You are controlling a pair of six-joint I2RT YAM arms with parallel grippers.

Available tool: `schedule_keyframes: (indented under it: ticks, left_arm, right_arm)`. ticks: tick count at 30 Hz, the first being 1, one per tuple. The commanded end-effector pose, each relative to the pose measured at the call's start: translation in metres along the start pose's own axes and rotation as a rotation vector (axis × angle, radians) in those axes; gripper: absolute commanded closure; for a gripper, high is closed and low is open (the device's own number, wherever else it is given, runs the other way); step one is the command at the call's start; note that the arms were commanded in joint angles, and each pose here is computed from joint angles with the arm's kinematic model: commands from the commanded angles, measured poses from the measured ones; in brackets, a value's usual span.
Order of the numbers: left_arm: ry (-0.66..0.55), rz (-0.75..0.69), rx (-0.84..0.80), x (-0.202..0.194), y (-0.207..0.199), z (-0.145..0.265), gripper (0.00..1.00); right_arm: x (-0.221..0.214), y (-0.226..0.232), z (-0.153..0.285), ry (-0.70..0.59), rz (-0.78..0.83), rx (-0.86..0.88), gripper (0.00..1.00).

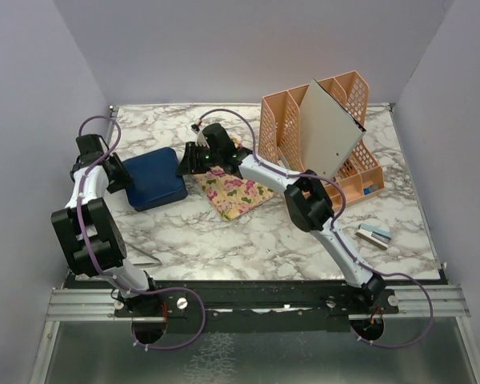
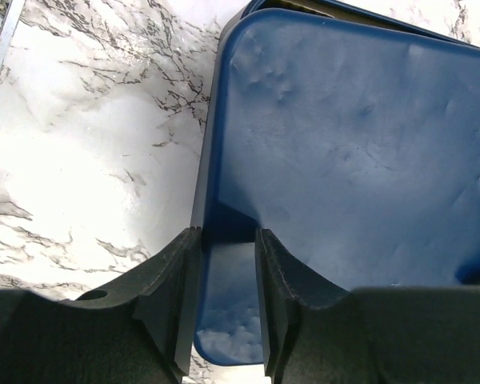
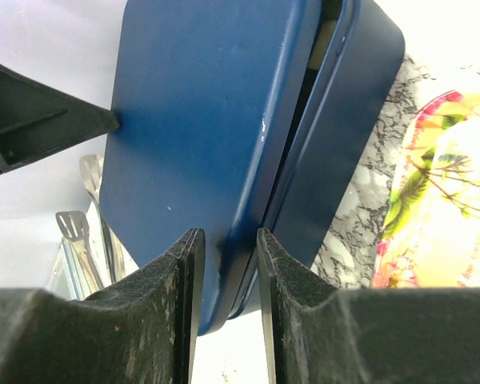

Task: Pack the chocolate
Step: Adjust the packing box at the center of the board.

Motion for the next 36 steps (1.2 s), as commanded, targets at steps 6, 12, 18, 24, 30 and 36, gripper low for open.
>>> schedule_keyframes:
  ticks: [6,12,18,24,30,36]
  left_arm:
    - [-0.021,-0.029,0.000,0.006,-0.004,-0.007,0.62]
    - [-0.029,-0.021,-0.041,0.012,-0.010,-0.004,0.68]
    - [-0.074,-0.013,-0.046,0.021,-0.016,0.007,0.68]
    - [-0.049,-0.011,-0.028,0.018,-0.012,0.000,0.67]
    - [-0.030,-0.011,-0.010,0.013,-0.008,-0.006,0.66]
    - [-0.012,-0.021,-0.036,0.011,-0.009,-0.010,0.62]
  right_arm:
    - [0.013,0.035,0.009,-0.043,0.056,0.058,0.63]
    - [0.013,0.036,0.009,-0.044,0.058,0.061,0.65]
    - [0.014,0.036,0.009,-0.050,0.058,0.058,0.64]
    - [0.013,0.033,0.007,-0.046,0.054,0.052,0.64]
    - [0.012,0.030,0.004,-0.049,0.058,0.036,0.62]
    - [0.014,0.030,0.004,-0.058,0.067,0.028,0.60]
Point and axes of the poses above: each gripper's point midway between its finger pads, its own z axis back along the fingers, its own y axis along the line the jaws close on, x = y × z, the point moved 10 cm from there along z, back along the fingers, and after that the axes turned 9 degrees about z, right-handed, at the moved point
